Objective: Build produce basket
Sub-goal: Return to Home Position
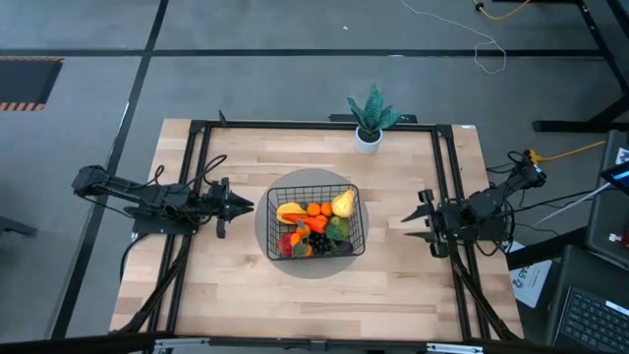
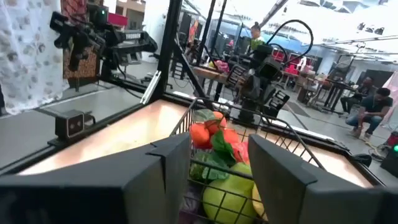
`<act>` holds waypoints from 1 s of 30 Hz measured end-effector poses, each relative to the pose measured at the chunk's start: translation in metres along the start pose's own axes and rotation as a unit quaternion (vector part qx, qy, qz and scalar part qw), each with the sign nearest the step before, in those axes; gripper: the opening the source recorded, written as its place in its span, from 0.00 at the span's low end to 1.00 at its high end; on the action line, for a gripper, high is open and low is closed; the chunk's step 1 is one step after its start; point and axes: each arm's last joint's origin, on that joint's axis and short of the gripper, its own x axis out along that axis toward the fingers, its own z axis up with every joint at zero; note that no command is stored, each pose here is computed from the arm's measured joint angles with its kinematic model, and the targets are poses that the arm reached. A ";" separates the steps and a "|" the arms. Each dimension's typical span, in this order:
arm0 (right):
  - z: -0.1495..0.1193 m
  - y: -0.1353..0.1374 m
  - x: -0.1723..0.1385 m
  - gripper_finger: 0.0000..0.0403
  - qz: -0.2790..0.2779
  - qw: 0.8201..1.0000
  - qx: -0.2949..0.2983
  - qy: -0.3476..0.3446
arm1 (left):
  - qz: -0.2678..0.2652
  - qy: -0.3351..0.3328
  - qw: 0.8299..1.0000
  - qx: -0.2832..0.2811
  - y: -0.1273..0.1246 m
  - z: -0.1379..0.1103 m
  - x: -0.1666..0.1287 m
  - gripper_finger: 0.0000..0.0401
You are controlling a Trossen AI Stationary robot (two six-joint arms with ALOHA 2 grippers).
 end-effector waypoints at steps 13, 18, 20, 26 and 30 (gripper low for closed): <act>0.000 0.001 0.000 0.41 0.006 1.000 0.005 0.001 | 0.000 0.000 1.000 0.000 0.000 0.000 0.000 0.16; 0.000 0.001 0.000 0.41 0.005 1.000 0.005 0.001 | 0.000 0.000 1.000 0.000 0.000 0.000 0.000 0.16; 0.000 0.001 0.000 0.41 0.005 1.000 0.005 0.001 | 0.000 0.000 1.000 0.000 0.000 0.000 0.000 0.16; 0.000 0.001 0.000 0.41 0.006 1.000 0.004 0.001 | 0.000 0.000 1.000 0.000 0.000 0.000 0.000 0.16; 0.000 0.001 0.000 0.41 0.005 1.000 0.004 0.001 | 0.000 0.000 1.000 0.000 0.000 0.000 0.000 0.16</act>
